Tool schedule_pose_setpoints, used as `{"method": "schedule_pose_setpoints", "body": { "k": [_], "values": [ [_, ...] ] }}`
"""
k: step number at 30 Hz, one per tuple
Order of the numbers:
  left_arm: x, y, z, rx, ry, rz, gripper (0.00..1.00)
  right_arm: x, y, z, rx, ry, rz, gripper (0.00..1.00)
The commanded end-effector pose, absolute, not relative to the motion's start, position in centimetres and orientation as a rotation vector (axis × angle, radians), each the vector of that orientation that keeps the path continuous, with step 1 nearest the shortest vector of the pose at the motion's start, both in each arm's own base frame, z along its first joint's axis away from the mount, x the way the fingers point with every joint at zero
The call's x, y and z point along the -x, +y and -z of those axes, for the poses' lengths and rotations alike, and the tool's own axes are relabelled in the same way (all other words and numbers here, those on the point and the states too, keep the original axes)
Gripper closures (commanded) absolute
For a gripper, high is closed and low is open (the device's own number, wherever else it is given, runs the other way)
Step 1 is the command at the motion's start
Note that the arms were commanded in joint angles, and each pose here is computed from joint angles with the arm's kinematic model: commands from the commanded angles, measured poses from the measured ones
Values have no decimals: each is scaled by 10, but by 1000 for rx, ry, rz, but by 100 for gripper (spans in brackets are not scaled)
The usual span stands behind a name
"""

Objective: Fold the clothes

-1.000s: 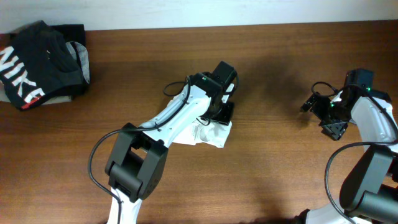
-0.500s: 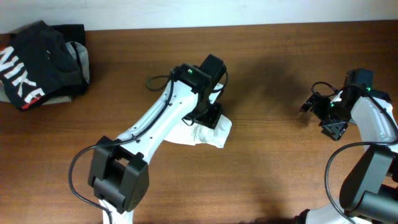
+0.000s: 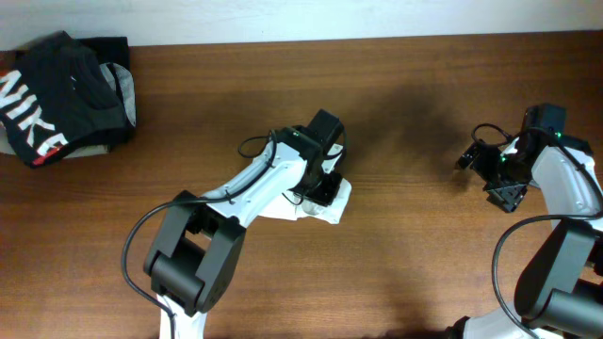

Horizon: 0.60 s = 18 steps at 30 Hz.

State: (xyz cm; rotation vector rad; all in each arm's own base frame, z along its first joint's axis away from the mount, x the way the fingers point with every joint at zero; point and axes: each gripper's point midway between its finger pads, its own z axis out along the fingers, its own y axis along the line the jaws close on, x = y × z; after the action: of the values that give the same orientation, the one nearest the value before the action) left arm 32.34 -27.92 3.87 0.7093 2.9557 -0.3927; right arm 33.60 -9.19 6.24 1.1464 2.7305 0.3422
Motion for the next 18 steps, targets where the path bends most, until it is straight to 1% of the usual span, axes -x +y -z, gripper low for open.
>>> {"method": "schedule_pose_setpoints", "body": {
  "k": [1, 3, 5, 6, 7, 8, 9, 11, 12, 16, 18],
  "values": [
    [-316, -301, -37, -775, 2922, 447, 69, -336, -95, -68, -1135, 2718, -321, 1],
    [-317, -311, -36, -798, 2888, 461, 72, -336, -95, -68, -1135, 2718, -321, 1],
    [-321, -314, -34, -797, 2872, 469, 72, -336, -95, -68, -1134, 2718, -321, 2],
    [-322, -316, -31, -783, 2872, 473, 65, -336, -95, -68, -1135, 2718, -321, 1],
    [-323, -317, -31, -775, 2870, 476, 52, -336, -95, -68, -1134, 2718, -321, 1],
    [-324, -316, -31, -775, 2868, 472, 43, -336, -95, -68, -1135, 2718, -321, 1],
    [-325, -317, -33, -775, 2864, 475, 42, -336, -95, -68, -1134, 2718, -321, 1],
    [-330, -326, -49, -779, 2841, 513, 35, -336, -95, -68, -1134, 2718, -321, 1],
    [-336, -330, -63, -783, 2821, 519, 29, -336, -95, -68, -1134, 2718, -321, 1],
    [-349, -358, -124, -860, 2689, 659, 26, -336, -95, -68, -1134, 2718, -321, 1],
    [-360, -352, -131, -825, 2679, 601, 26, -336, -95, -68, -1135, 2718, -321, 1]
  ]
}}
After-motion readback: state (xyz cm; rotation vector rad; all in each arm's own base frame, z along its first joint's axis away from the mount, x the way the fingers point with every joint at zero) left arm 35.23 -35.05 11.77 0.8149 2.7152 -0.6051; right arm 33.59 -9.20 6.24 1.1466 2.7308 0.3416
